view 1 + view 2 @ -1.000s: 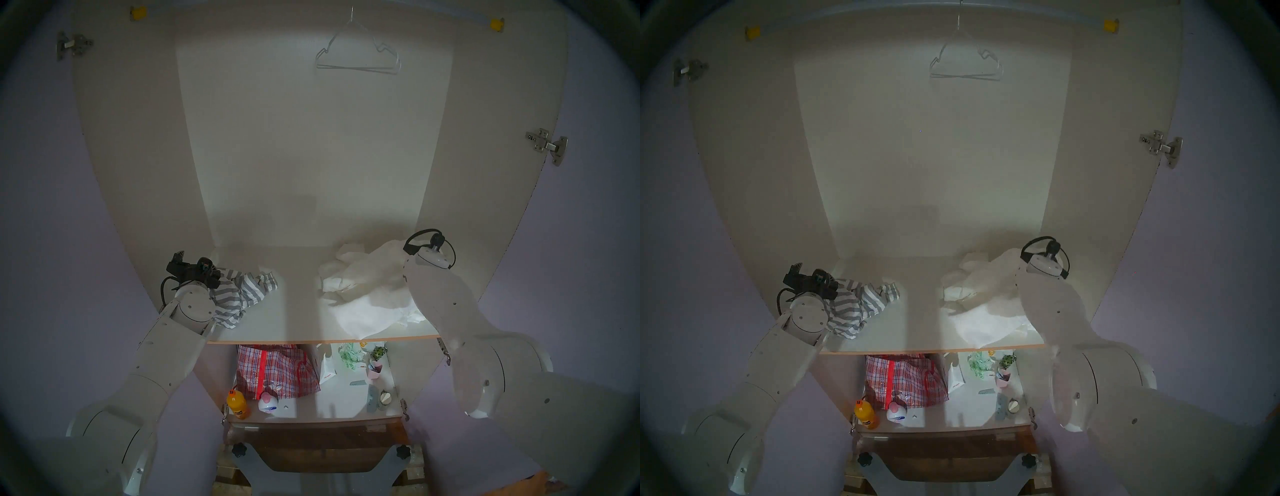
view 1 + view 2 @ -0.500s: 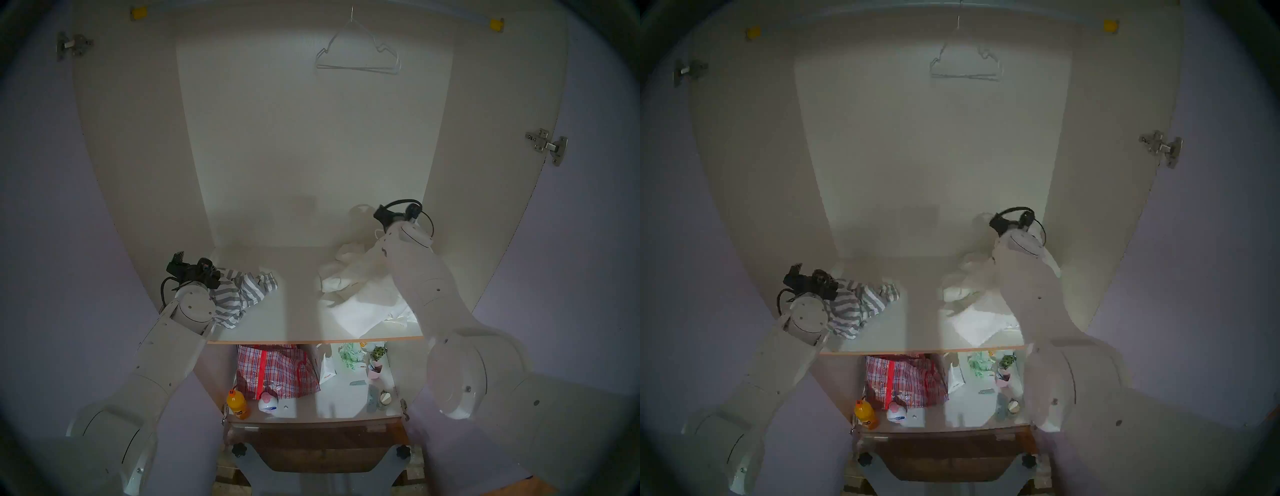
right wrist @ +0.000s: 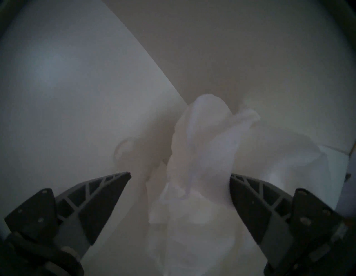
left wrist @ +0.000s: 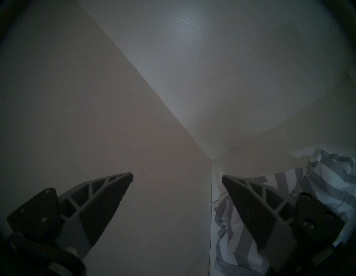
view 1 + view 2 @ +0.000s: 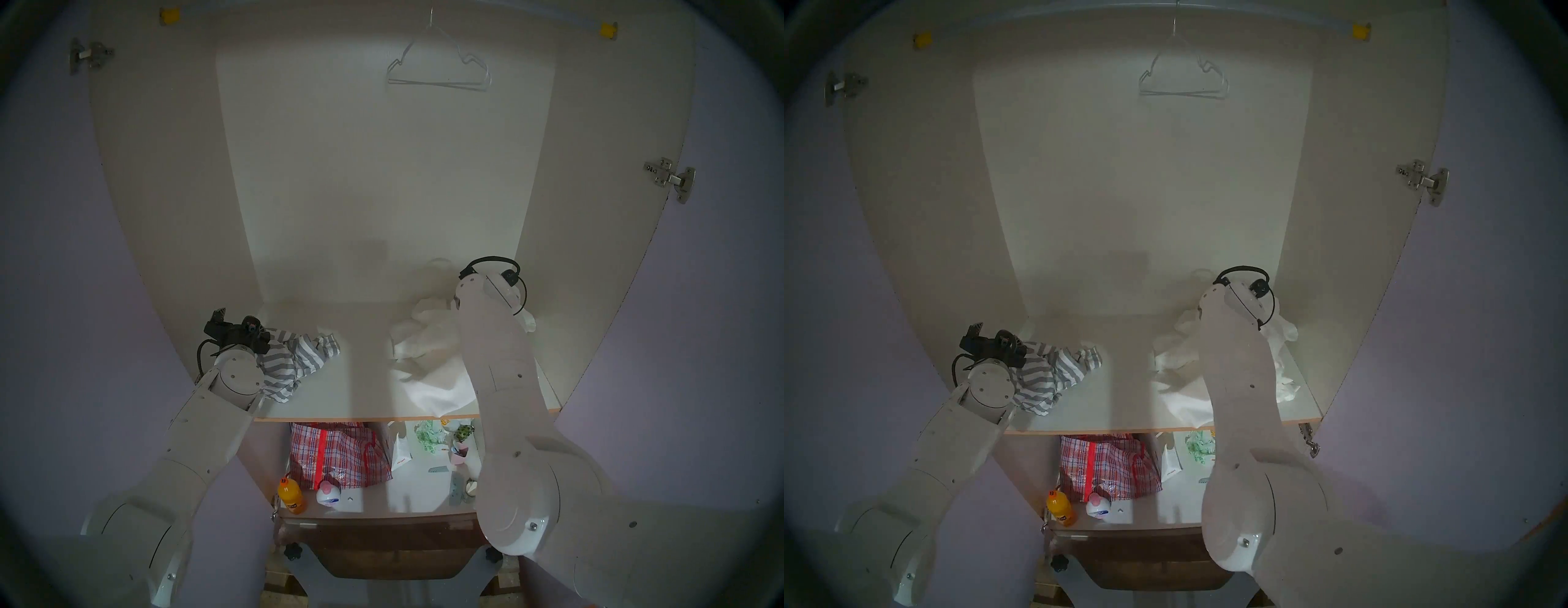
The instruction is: Sort tops into two piles: light colors and dark colors
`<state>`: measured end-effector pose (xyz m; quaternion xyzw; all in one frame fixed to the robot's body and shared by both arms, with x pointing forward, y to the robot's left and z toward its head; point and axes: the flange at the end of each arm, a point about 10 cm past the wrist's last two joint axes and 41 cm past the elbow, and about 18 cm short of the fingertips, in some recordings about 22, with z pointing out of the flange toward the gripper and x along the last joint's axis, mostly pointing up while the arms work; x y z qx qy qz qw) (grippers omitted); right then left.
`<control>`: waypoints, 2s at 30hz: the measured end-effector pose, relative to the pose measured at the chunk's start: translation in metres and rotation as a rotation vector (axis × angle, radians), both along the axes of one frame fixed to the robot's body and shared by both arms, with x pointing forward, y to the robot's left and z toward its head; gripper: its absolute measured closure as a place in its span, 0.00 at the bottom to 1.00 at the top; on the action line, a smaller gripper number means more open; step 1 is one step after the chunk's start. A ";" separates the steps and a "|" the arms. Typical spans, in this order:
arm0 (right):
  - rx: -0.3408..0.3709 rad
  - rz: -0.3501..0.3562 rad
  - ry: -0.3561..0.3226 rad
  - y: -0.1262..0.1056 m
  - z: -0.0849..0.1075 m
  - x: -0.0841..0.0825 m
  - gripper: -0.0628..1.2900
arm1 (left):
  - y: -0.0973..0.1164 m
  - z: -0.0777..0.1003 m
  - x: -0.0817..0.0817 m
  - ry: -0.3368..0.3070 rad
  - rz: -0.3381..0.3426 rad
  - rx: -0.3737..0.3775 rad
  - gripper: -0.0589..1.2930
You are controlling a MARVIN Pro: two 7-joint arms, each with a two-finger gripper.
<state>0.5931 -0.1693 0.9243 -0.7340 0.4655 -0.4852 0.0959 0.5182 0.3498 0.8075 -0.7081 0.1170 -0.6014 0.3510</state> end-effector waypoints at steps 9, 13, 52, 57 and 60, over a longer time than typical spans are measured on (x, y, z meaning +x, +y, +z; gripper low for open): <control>0.189 -0.106 0.164 0.008 0.043 -0.002 0.03 | 0.000 0.000 0.000 0.000 -0.001 0.000 0.03; 0.184 -0.085 0.227 -0.013 0.050 -0.020 0.03 | 0.000 0.000 0.000 0.000 0.000 0.000 0.03; -0.695 0.921 -0.267 -0.013 -0.034 -0.110 0.03 | 0.000 -0.002 0.000 0.002 0.003 0.000 0.03; -0.853 0.923 -0.356 -0.025 -0.034 -0.106 0.03 | 0.000 -0.001 0.000 0.000 0.001 0.000 0.03; -0.875 0.894 -0.421 -0.023 -0.037 -0.104 0.03 | 0.000 0.000 0.000 0.000 0.001 0.001 0.03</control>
